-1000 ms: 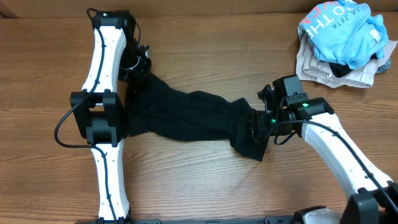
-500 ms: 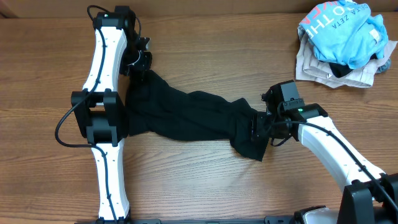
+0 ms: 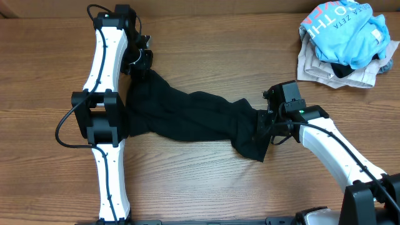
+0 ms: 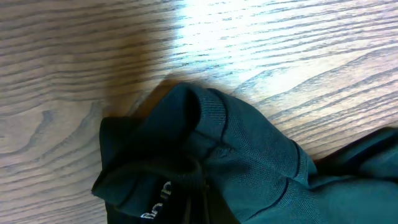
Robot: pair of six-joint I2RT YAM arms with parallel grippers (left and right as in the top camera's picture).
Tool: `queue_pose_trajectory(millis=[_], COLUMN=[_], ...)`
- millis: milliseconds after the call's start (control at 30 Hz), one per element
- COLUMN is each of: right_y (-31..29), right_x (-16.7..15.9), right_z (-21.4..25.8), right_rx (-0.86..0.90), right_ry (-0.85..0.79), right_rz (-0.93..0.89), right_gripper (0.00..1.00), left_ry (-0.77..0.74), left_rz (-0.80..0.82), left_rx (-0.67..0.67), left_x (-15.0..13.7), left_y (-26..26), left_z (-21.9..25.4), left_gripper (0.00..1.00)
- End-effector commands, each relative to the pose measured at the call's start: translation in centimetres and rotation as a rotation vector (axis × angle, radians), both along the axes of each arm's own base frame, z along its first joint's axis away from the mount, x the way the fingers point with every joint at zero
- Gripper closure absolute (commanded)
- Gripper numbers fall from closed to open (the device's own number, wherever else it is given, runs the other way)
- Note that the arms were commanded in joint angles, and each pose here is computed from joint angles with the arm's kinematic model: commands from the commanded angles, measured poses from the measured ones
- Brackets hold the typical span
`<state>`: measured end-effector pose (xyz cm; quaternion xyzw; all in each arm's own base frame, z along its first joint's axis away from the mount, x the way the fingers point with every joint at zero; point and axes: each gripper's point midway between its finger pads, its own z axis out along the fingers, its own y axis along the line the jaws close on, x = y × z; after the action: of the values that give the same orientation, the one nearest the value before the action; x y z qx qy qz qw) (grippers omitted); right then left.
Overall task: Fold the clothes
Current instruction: 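Stretch the t-shirt between both grippers and lay it on the table, then lift the t-shirt with both grippers and shake it out flat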
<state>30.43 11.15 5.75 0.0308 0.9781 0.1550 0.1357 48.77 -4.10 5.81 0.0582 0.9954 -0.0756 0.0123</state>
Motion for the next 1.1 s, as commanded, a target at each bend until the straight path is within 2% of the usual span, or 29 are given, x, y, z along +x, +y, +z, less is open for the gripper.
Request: queue_pose_trajectory(millis=[0,133,267,400,567,600,733,900,1067], right_y=[-0.1,-0.9,-2.1,-4.1,-6.1,-6.6,-7.9,-8.8,-9.3], right_x=[0.5,2.4,5.4,8.8,10.7,10.9,10.2,8.2,4.8], right_z=[0.0,0.8,4.1,10.6,18.9,21.5,27.2,32.8,38.0], right_rx=[-0.008,-0.033,-0.018,-0.02,-0.04,-0.041,-0.054,-0.073,-0.078], right_ry=[-0.023,-0.096,-0.179,-0.29,-0.412,-0.446,-0.517,-0.595,-0.702], right_rz=[-0.006,-0.037,-0.084,-0.122,-0.128,-0.139,-0.151,-0.144,-0.157], right_gripper=[0.96,0.96,0.96,0.96,0.96,0.96,0.96,0.96,0.96], left_ry=[-0.001,-0.031,-0.098,-0.239,-0.507,-0.601,-0.811,-0.997,-1.165], left_rz=[0.008,0.023,0.088,0.124,0.2,0.203,0.201,0.21,0.286], left_rx=[0.006,0.032,0.047,0.04,0.023,0.02,0.025,0.066,0.168], left_x=[0.1,0.8,2.0,3.5,4.0,3.6,1.2,-3.2,-8.6], left_y=[0.0,0.6,1.8,3.2,5.0,5.2,5.2,5.9,7.7], left_z=[-0.2,0.0,2.6,8.7,19.3,23.0,31.3,38.9,45.5], left_gripper=[0.96,0.96,0.96,0.96,0.96,0.96,0.96,0.96,0.96])
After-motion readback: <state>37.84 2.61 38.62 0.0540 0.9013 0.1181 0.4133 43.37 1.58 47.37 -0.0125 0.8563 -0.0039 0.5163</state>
